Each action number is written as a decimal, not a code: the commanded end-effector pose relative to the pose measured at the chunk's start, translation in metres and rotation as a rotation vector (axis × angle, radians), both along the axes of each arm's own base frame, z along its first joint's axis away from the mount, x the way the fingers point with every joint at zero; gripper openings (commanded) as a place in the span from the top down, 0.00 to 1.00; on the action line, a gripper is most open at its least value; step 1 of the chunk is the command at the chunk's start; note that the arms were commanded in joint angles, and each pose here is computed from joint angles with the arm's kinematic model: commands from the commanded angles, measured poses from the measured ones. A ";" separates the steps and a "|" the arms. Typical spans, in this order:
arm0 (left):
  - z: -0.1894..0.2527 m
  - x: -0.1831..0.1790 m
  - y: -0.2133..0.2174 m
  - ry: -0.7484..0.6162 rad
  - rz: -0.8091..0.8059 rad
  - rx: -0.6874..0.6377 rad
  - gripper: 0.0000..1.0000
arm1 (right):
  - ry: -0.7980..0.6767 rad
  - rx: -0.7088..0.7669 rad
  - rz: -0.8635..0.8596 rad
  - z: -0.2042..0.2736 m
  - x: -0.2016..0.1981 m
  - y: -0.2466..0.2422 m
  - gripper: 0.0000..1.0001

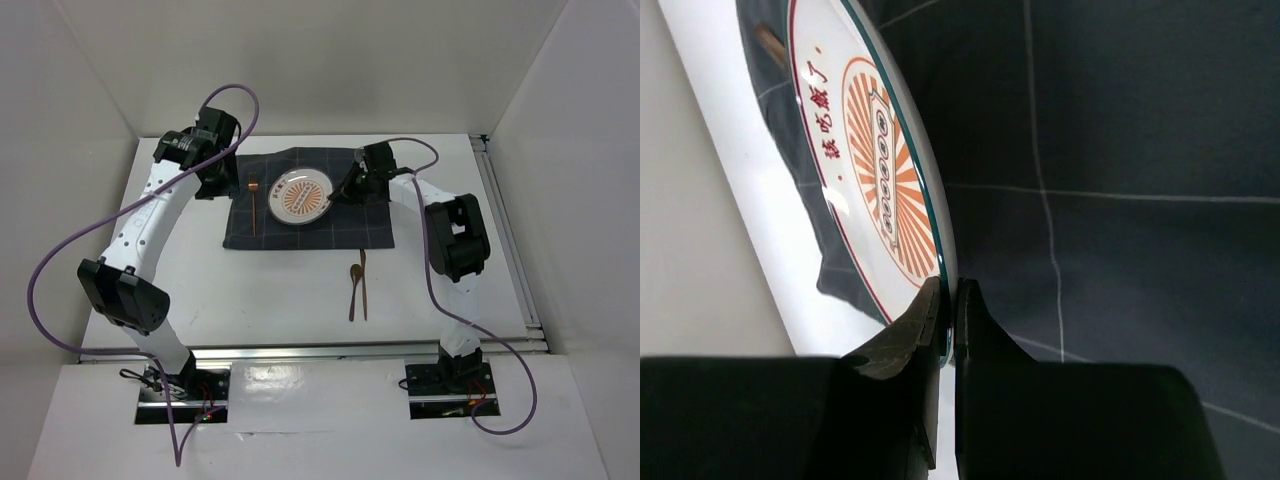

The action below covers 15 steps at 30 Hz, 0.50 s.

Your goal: Set the dinner table for one person

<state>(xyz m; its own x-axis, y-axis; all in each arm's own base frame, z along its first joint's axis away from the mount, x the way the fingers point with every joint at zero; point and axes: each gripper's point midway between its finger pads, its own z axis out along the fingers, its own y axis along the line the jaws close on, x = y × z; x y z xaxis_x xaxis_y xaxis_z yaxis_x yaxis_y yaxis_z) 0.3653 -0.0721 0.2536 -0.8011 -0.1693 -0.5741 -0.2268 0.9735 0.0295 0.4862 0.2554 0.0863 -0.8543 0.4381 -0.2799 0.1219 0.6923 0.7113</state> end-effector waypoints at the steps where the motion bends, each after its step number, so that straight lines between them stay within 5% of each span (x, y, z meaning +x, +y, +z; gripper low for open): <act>1: 0.014 -0.001 -0.002 -0.057 0.006 -0.027 0.42 | -0.103 0.093 -0.070 0.029 0.025 0.005 1.00; 4: 0.010 0.000 -0.004 -0.044 0.000 -0.033 0.42 | -0.052 0.055 -0.094 0.009 0.023 0.000 0.98; 9: 0.007 -0.001 -0.006 -0.033 -0.005 -0.037 0.42 | -0.084 -0.025 -0.094 0.020 0.014 -0.014 0.17; 13: 0.007 0.001 -0.011 -0.038 -0.010 -0.064 0.42 | -0.140 -0.077 -0.064 0.047 -0.008 -0.023 0.12; 15: 0.007 0.000 -0.012 -0.035 -0.015 -0.073 0.42 | -0.207 -0.139 -0.044 0.069 -0.023 -0.032 0.19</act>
